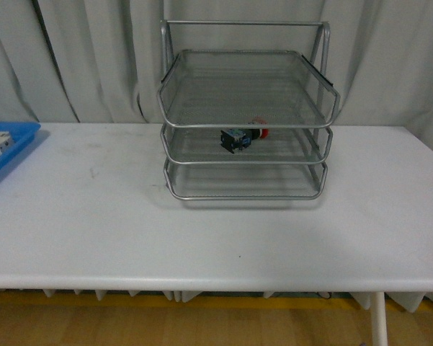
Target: Place button on rack with both arms
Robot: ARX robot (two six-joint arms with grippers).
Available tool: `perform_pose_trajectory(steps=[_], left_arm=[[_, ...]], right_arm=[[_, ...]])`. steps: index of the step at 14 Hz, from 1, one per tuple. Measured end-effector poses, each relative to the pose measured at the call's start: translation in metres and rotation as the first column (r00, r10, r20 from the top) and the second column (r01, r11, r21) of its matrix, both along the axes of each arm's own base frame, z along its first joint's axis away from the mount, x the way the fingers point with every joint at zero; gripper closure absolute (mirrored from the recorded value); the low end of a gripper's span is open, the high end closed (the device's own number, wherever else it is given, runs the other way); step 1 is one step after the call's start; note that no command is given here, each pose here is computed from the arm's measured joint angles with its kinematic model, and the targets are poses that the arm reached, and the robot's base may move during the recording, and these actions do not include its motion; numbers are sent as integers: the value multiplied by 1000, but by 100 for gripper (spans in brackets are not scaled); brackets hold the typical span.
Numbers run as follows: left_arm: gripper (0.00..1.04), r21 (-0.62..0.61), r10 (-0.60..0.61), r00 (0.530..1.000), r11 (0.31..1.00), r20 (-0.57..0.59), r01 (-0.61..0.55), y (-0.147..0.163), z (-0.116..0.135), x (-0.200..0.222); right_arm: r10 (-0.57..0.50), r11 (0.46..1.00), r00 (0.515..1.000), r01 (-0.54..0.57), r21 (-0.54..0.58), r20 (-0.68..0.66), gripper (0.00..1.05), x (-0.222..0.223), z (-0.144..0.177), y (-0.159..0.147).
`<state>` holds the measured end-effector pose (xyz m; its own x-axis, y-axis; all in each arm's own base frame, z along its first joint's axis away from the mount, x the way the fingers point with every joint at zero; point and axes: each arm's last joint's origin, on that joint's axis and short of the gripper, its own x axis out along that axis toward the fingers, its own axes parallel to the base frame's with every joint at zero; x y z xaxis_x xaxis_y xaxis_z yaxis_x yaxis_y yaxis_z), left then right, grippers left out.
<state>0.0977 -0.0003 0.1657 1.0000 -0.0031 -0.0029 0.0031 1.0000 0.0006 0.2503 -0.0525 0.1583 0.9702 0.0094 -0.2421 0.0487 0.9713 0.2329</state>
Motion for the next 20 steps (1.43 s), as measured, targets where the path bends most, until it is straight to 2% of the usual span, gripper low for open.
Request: perform_pose_trajectory(steps=[1,3,5,7,9,20], left_arm=[[7,0,0,1000,1000,0,0,0,0,0],[7,0,2,1000,1000,0,-2,0,0,0],[7,0,1,1000,1000,0,-1,0,0,0],[7,0,1,1000,1000,0,-1,0,0,0],[7,0,1,1000,1000,0,-1,0,0,0],[7,0,2,1000,1000,0,-2,0,0,0]], right_arm=[[27,992,995,-15,-125,94,103,-33,-14,10],[40,976,968,15,-216,247,103,-63,9,24],[61,975,985,-23,-220,165,103,-92,-7,40],[34,973,973,21,-231,230,103,-100,4,42],[70,973,972,-16,-232,225,103,-106,5,54],[49,973,967,10,-232,249,103,-131,12,53]])
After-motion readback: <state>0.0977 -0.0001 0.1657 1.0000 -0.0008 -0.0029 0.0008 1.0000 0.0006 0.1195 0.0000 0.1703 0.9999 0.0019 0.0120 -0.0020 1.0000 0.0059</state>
